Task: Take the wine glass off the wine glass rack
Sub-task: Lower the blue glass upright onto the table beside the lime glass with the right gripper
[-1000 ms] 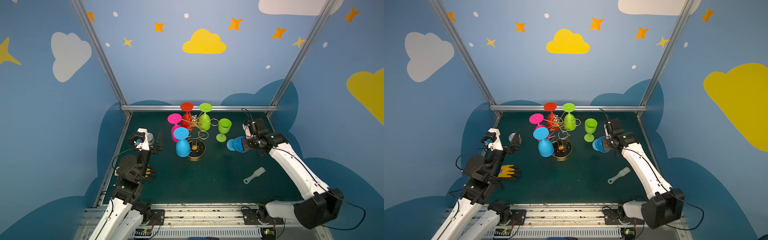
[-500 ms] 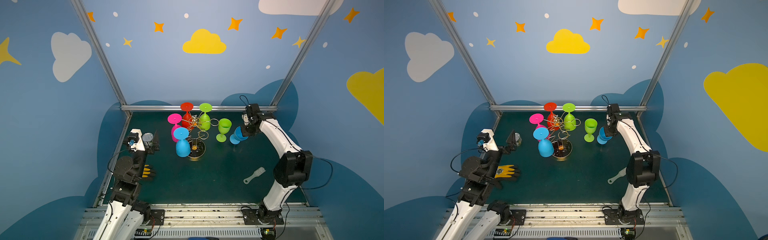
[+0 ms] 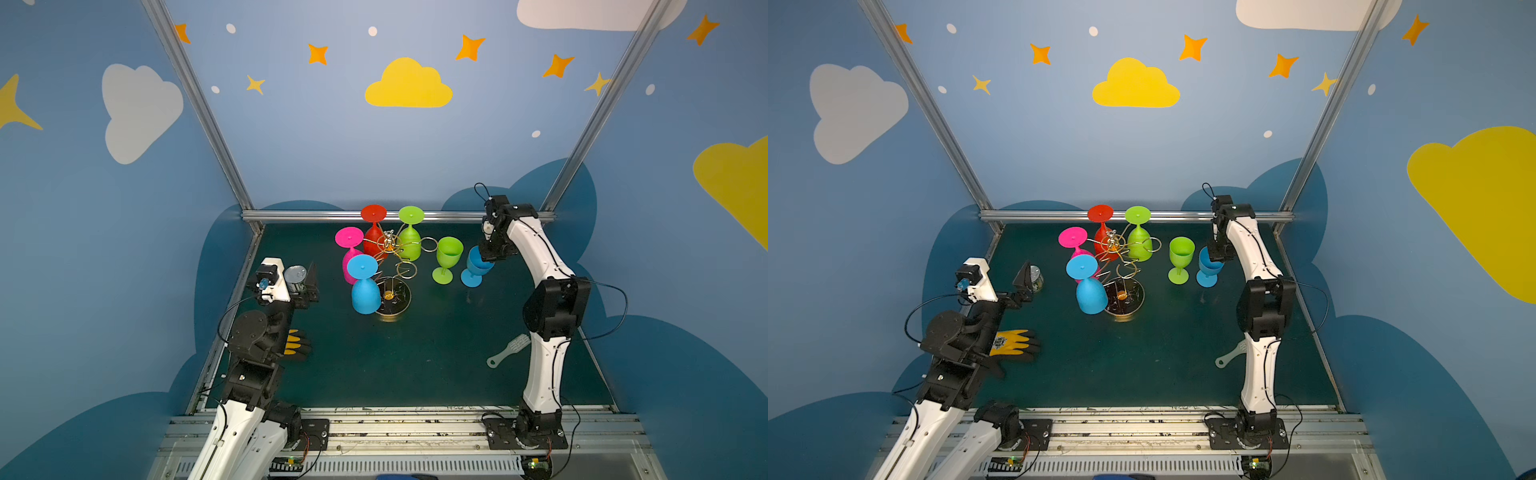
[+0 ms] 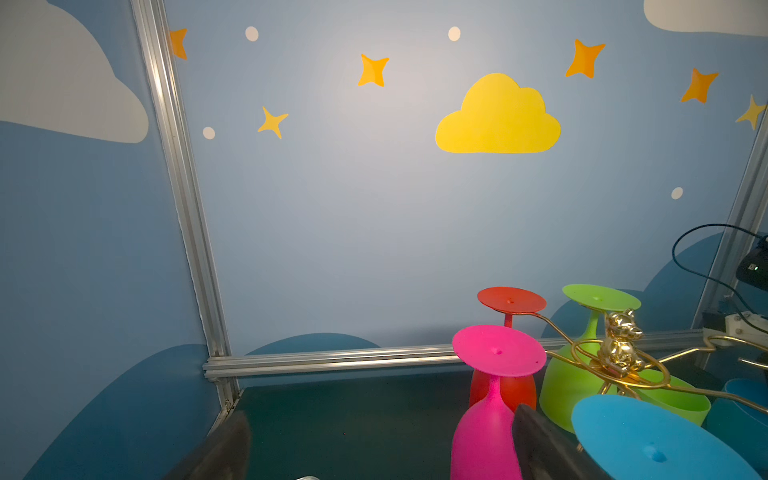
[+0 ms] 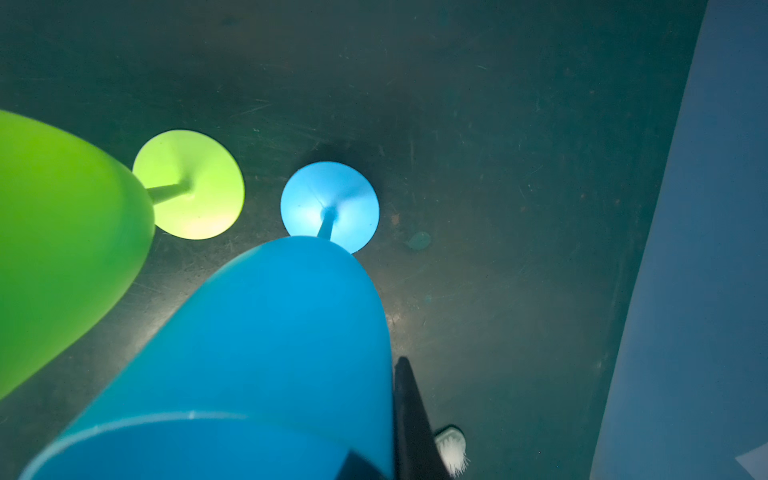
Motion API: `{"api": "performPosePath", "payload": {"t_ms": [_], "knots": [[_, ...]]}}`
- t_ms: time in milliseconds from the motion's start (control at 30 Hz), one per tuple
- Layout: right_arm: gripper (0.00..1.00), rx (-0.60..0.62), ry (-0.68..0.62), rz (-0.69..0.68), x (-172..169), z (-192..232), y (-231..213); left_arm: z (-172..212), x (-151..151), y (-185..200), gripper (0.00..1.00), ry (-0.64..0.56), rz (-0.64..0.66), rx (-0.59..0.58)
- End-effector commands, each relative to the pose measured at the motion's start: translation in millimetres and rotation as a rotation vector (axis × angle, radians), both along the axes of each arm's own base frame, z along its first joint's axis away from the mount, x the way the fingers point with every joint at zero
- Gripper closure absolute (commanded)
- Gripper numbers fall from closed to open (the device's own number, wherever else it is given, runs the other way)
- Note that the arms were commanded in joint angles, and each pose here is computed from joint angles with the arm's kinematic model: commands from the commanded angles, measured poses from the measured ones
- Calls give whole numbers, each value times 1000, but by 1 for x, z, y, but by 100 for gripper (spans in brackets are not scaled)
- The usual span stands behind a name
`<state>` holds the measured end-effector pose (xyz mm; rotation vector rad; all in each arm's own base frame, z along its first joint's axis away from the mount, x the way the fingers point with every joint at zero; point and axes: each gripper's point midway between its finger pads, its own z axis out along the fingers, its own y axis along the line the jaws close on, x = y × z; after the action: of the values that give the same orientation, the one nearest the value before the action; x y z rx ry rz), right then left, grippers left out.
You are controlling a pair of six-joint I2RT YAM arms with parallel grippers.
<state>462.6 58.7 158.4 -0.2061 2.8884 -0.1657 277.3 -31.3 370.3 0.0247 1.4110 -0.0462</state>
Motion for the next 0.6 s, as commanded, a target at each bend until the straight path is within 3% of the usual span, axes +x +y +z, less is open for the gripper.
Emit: {"api": "performPosePath", "payload": {"t_ms": [0, 267, 567], "knots": [[94, 35, 53, 4, -3, -8, 6, -1, 1, 2, 3, 0, 3, -11], [62, 85, 27, 2, 0, 1, 10, -1, 2, 4, 3, 1, 11, -17], [36, 157, -119, -24, 7, 43, 3, -1, 1, 7, 3, -3, 21, -26]]}}
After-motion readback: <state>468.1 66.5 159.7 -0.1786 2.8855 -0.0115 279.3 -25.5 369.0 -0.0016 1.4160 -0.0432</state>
